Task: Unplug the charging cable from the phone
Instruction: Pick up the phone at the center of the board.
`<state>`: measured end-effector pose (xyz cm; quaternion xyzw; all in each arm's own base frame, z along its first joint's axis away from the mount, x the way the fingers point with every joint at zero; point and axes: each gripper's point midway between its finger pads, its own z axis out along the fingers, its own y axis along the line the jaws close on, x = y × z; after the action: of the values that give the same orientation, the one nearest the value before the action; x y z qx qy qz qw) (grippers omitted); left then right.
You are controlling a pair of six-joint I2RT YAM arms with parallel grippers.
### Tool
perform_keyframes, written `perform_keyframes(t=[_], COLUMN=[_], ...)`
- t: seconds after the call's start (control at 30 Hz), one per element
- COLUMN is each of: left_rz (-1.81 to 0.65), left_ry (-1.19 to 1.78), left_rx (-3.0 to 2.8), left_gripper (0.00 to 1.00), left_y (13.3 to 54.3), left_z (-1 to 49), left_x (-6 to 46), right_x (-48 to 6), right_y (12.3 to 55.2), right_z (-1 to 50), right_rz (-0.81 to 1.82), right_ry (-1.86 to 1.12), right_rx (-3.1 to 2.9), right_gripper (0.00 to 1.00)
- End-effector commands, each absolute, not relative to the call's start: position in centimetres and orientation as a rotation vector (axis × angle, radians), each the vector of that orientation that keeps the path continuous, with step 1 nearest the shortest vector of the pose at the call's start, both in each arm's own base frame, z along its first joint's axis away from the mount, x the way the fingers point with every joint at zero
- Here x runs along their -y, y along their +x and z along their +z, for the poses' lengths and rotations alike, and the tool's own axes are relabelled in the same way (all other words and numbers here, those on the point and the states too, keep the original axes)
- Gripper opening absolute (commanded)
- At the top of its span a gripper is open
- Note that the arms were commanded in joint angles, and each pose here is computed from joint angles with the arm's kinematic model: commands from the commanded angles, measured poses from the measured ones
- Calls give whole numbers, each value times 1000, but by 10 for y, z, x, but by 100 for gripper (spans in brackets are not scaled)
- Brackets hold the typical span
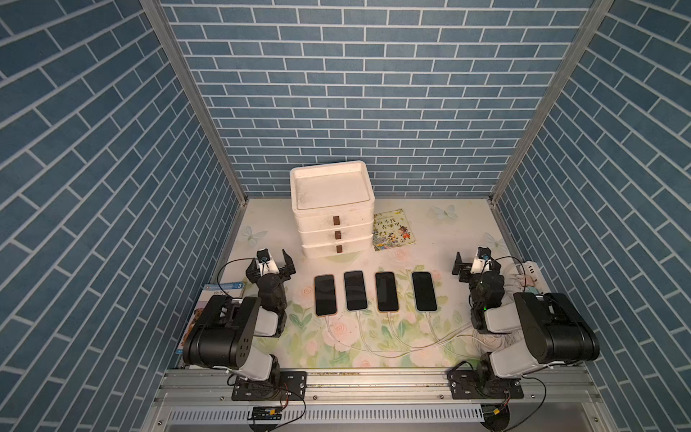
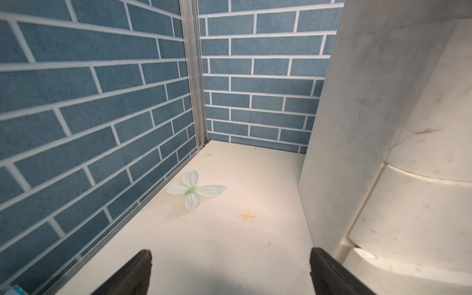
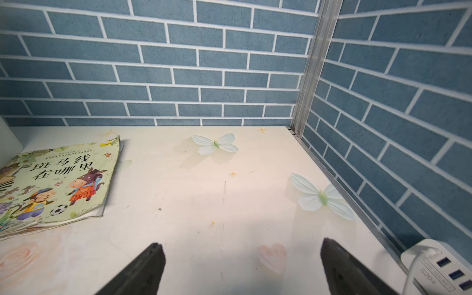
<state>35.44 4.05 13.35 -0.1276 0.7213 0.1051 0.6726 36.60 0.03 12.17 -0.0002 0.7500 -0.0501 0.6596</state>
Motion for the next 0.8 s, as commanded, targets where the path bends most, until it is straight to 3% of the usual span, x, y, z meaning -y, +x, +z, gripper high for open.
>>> perform_keyframes(t=[0.0, 0.67, 0.77], left_rz=[231, 228, 271], left_ry=[-278, -291, -356], left_rx=[-1616, -1601, -1620], left_gripper=[100, 100, 100], left_y=[357, 356, 353], left_z=[137, 142, 157], left_x=[-39, -42, -51], right_x=[-1, 2, 12], right_y=[370, 371, 383], right_z=[128, 130, 157], right_rz=[-122, -132, -190], right_ry=[-14, 4, 77], right_rx=[-1676, -1682, -1738], right_gripper=[99, 100, 99])
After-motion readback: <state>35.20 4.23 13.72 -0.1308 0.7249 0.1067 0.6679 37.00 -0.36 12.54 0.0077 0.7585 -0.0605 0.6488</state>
